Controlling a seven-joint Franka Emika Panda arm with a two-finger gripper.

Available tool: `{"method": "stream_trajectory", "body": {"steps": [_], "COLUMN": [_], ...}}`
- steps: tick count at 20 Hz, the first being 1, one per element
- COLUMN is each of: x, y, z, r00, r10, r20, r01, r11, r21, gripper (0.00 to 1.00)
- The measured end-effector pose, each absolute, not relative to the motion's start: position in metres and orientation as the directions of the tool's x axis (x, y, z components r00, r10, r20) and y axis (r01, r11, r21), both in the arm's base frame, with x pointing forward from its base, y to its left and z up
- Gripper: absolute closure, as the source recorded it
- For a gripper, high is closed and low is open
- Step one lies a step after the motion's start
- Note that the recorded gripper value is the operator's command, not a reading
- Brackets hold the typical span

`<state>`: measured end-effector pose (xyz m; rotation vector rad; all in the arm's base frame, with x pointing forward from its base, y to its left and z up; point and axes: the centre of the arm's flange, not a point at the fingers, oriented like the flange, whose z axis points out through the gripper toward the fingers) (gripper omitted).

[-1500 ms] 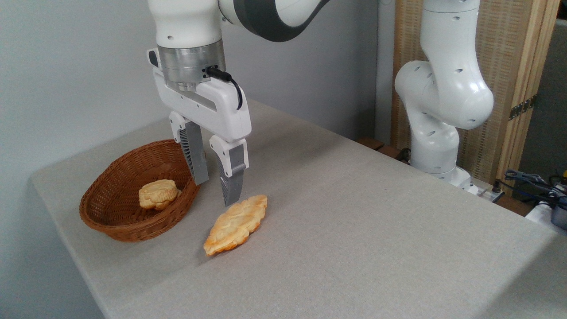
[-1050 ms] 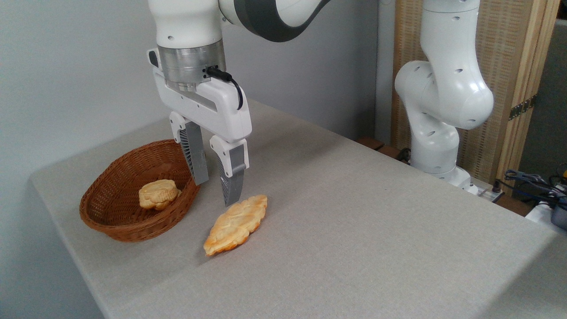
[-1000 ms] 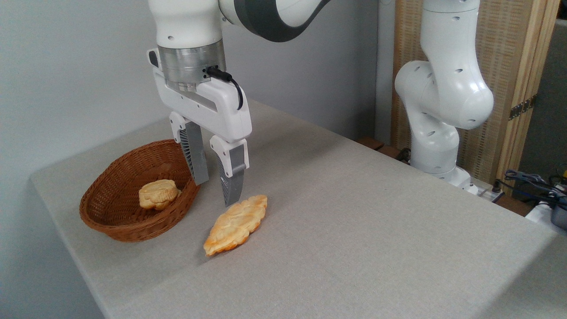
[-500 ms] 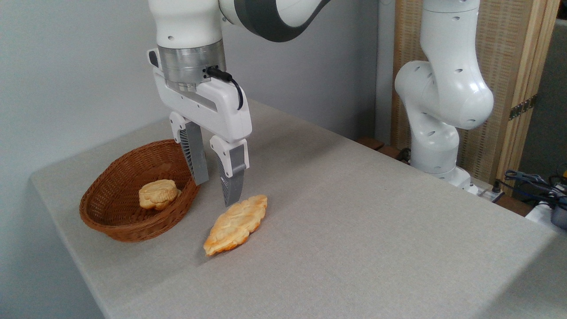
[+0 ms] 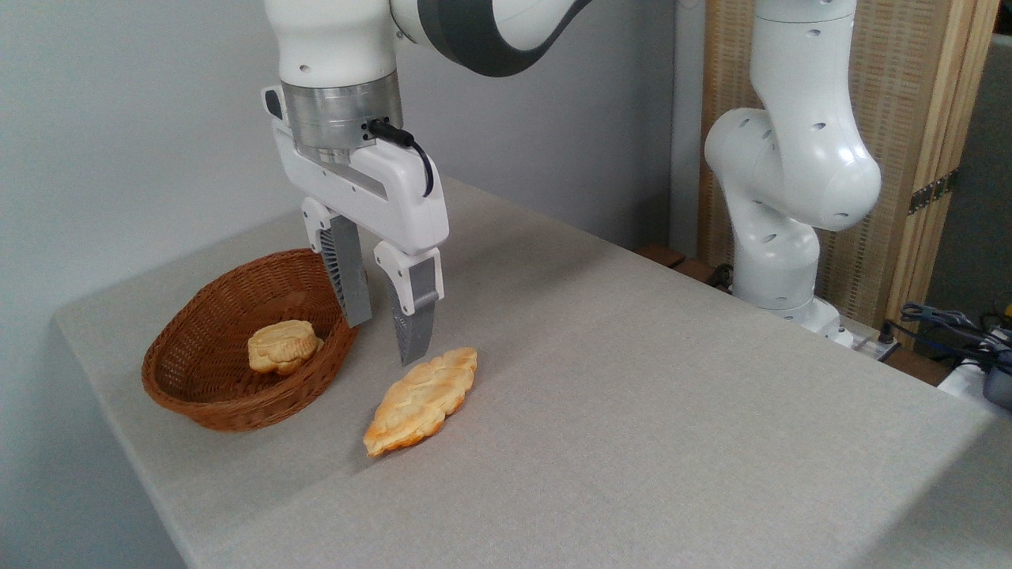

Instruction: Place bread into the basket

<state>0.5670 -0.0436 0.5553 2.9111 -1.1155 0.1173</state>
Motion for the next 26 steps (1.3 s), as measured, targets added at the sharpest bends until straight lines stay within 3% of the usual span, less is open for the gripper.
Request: {"method": "stream_trajectory", "body": {"steps": [6, 13, 17, 21, 26], "x": [0.563, 0.555, 0.551, 0.555, 0.551], "y": [-0.075, -0.114, -0.106, -0.098, -0.097], "z": [0.538, 0.469, 0.451, 0.441, 0.427], "r00": [0.765, 0.792, 0.795, 0.8, 0.801], "r10": [-0.641, -0.611, -0.606, -0.601, -0.599], "r20": [0.066, -0.015, -0.039, -0.008, -0.017], "r01": [-0.644, -0.601, -0.596, -0.597, -0.595], "r11": [-0.76, -0.784, -0.79, -0.796, -0.798], "r21": [0.085, 0.156, 0.143, 0.096, 0.097], "gripper": [0.0, 0.0, 0.0, 0.0, 0.0]}}
